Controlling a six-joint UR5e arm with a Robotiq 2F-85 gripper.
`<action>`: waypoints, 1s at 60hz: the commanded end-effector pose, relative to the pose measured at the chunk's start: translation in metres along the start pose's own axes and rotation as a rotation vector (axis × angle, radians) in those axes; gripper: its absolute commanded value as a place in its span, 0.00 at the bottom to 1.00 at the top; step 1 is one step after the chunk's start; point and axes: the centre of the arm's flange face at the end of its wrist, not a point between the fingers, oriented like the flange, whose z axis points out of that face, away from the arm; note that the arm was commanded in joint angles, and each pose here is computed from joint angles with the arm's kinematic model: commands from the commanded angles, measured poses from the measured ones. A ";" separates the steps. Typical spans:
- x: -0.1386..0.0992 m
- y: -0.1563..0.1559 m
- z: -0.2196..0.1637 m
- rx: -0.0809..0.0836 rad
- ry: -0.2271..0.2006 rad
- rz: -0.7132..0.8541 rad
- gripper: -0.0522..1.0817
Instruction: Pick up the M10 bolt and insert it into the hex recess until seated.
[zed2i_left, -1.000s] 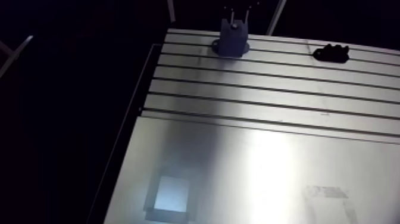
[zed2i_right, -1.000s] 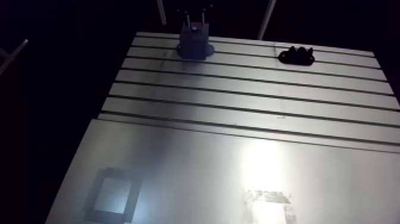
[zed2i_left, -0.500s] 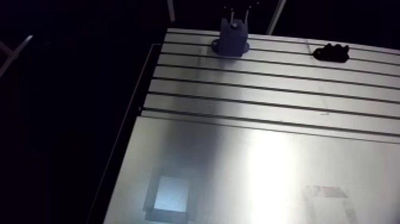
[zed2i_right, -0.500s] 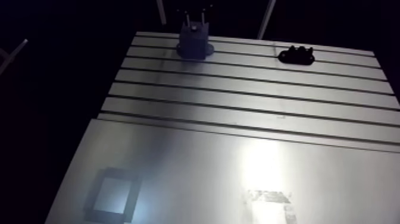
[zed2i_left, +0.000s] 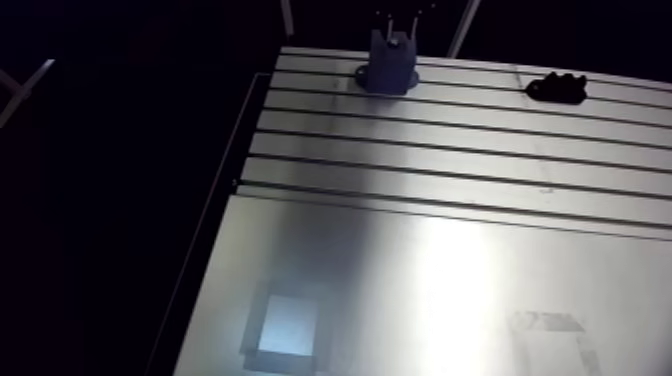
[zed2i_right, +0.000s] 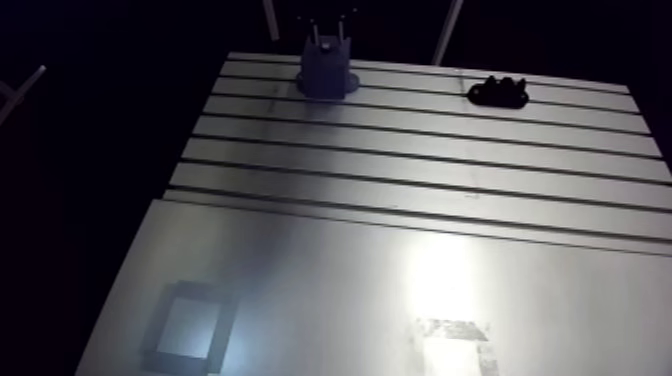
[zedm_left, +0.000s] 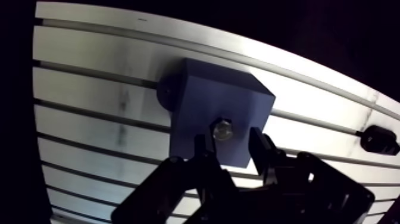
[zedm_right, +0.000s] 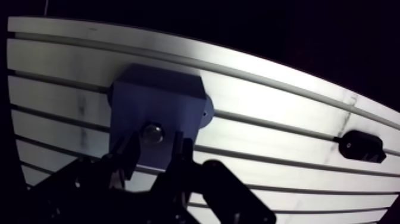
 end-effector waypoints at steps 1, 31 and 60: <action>0.000 -0.001 0.000 0.002 0.000 -0.001 0.54; 0.000 -0.003 0.001 0.001 0.000 -0.005 0.54; 0.001 -0.001 0.002 0.003 -0.002 -0.002 0.55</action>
